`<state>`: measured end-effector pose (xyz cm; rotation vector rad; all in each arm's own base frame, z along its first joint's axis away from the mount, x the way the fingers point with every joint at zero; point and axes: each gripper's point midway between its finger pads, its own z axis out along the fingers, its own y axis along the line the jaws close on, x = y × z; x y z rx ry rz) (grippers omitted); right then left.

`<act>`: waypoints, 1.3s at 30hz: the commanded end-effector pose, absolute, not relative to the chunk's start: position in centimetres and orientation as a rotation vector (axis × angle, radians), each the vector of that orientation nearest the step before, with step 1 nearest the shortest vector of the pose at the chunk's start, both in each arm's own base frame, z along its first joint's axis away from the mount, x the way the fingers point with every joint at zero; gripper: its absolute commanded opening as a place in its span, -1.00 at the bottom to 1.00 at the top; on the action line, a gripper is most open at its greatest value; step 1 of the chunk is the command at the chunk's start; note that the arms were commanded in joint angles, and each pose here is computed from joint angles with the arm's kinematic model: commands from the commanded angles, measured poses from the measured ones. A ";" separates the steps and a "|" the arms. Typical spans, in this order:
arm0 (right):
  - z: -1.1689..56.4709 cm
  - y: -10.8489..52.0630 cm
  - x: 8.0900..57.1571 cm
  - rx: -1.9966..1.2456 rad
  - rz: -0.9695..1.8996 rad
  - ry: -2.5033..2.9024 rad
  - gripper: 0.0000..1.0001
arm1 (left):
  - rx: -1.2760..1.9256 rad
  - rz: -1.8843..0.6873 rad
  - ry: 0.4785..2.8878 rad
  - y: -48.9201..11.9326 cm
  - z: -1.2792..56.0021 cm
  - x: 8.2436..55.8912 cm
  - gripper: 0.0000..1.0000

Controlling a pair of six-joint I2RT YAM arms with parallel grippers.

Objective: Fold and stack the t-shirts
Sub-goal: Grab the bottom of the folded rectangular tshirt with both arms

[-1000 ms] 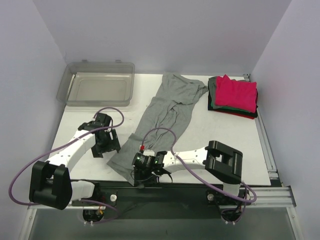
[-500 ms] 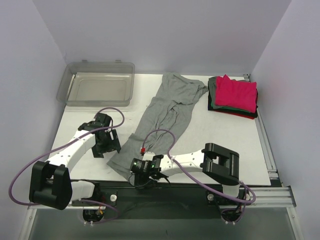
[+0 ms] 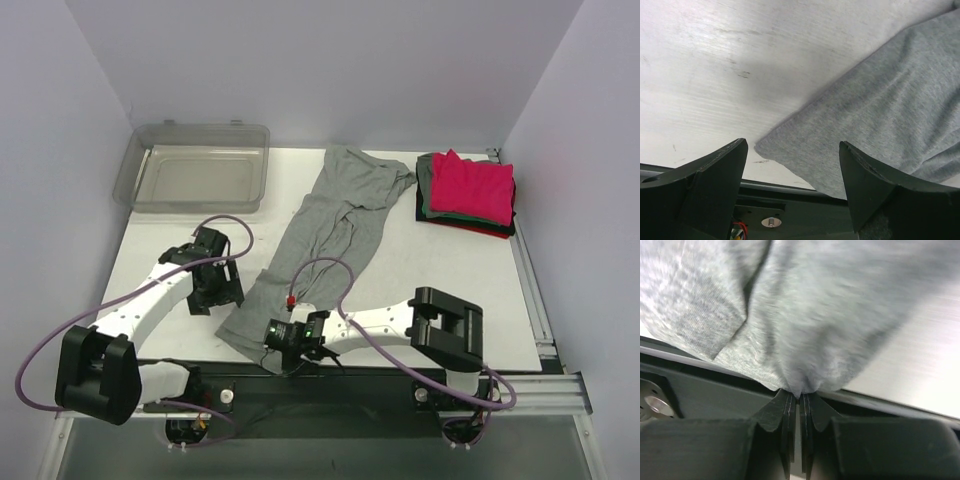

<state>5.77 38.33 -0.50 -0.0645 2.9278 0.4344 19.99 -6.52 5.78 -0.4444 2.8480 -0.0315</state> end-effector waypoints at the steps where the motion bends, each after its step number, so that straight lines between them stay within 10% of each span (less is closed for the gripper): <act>1: 1.7 33.8 7.6 -0.025 0.283 2.883 -1.00 | -0.382 -0.014 2.804 -7.2 6.8 20.1 0.69; 39: 2.9 27.7 9.6 -0.157 0.317 3.049 -1.00 | -0.673 -0.217 2.983 -13.4 2.9 10.0 0.34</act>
